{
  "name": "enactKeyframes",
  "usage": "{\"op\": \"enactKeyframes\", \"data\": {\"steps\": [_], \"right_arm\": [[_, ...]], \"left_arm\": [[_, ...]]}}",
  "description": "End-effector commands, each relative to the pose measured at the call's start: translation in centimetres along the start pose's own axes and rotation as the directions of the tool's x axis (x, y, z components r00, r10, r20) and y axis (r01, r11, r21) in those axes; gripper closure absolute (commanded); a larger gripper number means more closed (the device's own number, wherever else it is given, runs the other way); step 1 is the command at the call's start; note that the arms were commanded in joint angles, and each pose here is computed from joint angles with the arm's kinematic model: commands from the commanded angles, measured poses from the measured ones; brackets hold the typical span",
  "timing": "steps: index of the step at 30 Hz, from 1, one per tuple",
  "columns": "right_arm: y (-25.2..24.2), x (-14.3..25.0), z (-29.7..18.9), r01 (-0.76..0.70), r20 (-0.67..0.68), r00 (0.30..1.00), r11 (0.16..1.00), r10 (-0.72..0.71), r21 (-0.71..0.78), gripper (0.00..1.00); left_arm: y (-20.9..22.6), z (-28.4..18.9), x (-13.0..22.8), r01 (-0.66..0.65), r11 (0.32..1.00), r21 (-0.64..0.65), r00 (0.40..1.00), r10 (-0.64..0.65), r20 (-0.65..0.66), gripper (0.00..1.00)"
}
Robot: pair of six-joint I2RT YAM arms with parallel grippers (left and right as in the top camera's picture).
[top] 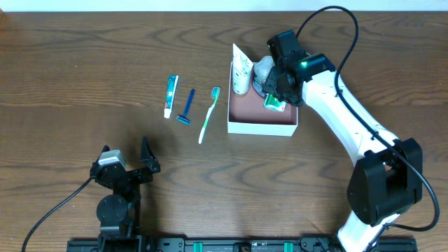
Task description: Pack container
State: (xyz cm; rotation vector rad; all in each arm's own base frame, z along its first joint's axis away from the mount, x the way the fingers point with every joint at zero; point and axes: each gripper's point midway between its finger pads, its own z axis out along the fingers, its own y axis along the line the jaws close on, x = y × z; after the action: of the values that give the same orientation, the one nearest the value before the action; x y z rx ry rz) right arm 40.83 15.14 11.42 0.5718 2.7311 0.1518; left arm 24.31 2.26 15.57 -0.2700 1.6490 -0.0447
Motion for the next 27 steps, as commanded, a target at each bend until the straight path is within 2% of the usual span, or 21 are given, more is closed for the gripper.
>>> {"op": "enactKeyframes", "data": {"steps": [1, 14, 19, 22, 25, 27], "right_arm": [[0.2, -0.1, 0.5, 0.046, 0.009, 0.999, 0.999, -0.047, 0.019, 0.41], [-1.4, -1.5, 0.2, 0.024, 0.052, 0.998, 0.997, -0.027, 0.072, 0.29], [-2.9, -3.0, -2.6, -0.021, 0.082, 0.996, 0.998, 0.015, 0.066, 0.27], [-4.3, -4.4, -5.6, -0.066, 0.123, 0.991, 0.997, 0.06, 0.047, 0.19], [-6.3, -5.9, -8.7, -0.122, 0.179, 0.977, 0.992, 0.117, 0.02, 0.01], [-8.1, -7.0, -10.6, -0.171, 0.216, 0.962, 0.985, 0.166, 0.007, 0.01]], "left_arm": [[0.6, 0.1, 1.7, -0.001, 1.0, -0.023, 0.999, 0.0, -0.047, 0.02], [0.6, 0.1, 1.7, -0.001, 1.0, -0.023, 0.999, 0.0, -0.048, 0.02], [0.6, 0.1, 1.7, -0.001, 1.0, -0.023, 0.999, 0.0, -0.047, 0.02], [0.6, 0.1, 1.7, -0.001, 1.0, -0.023, 0.999, 0.0, -0.048, 0.02], [0.6, 0.1, 1.7, -0.001, 1.0, -0.023, 0.999, 0.0, -0.048, 0.02], [0.6, 0.1, 1.7, -0.001, 1.0, -0.023, 0.999, 0.0, -0.048, 0.02]]}}
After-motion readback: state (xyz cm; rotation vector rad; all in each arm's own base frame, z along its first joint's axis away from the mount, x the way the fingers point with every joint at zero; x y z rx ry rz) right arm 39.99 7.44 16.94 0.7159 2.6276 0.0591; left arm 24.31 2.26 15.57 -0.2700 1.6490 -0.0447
